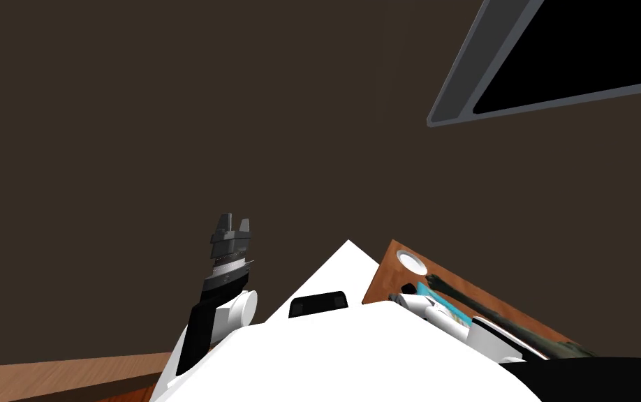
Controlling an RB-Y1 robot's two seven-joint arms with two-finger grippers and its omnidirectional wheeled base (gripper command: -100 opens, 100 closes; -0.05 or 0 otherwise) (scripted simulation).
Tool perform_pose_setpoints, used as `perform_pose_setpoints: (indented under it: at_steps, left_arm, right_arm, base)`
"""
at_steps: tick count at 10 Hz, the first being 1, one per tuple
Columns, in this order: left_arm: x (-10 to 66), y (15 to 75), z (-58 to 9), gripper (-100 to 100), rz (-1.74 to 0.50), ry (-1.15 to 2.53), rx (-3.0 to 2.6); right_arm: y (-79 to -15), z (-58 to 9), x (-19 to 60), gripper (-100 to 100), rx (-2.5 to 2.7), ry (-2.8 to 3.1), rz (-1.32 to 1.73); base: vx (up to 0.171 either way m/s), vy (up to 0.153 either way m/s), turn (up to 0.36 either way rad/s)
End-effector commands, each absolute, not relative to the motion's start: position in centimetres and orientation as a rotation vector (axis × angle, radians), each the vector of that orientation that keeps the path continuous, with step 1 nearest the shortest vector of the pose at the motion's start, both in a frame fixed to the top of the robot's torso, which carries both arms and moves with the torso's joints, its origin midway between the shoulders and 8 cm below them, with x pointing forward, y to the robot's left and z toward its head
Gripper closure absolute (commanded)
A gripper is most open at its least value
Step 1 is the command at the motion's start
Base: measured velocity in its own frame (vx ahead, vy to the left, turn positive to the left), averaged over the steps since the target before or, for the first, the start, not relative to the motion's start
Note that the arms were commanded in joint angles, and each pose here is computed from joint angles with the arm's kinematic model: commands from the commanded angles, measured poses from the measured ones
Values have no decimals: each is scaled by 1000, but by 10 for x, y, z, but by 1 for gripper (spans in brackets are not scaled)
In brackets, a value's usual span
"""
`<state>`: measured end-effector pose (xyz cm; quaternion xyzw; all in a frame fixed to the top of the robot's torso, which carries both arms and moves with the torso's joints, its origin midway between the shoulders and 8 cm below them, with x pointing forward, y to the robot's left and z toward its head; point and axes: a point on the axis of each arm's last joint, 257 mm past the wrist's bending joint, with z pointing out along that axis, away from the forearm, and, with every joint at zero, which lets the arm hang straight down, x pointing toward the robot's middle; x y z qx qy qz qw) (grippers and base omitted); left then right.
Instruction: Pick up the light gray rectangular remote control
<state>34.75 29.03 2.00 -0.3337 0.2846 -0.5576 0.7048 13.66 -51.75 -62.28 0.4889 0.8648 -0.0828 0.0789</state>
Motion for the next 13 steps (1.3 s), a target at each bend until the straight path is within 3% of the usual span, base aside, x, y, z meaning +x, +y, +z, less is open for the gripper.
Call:
perform_pose_setpoints:
  at_steps: [1,5,6,7,13]
  left_arm:
    - [347,290,20,0,-1240,633,-742]
    - [347,290,20,0,-1240,633,-742]
    - [347,290,20,0,-1240,633,-742]
    - [347,290,20,0,-1240,633,-742]
    - [347,290,20,0,-1240,633,-742]
  right_arm:
    - [-524,-623,125,-100,1477,2602,-280]
    - [-529,-623,113,-100,1503,2614,-316]
    - [-530,-623,113,0,1500,2616,-318]
    - [-521,-630,108,-100,1508,2610,-319]
    - [-497,-646,96,-100,1524,2599,-317]
  base:
    - [8,-30,96]
    - [24,-61,88]
    - [2,-6,0]
    - [12,-35,44]
    - [4,-54,29]
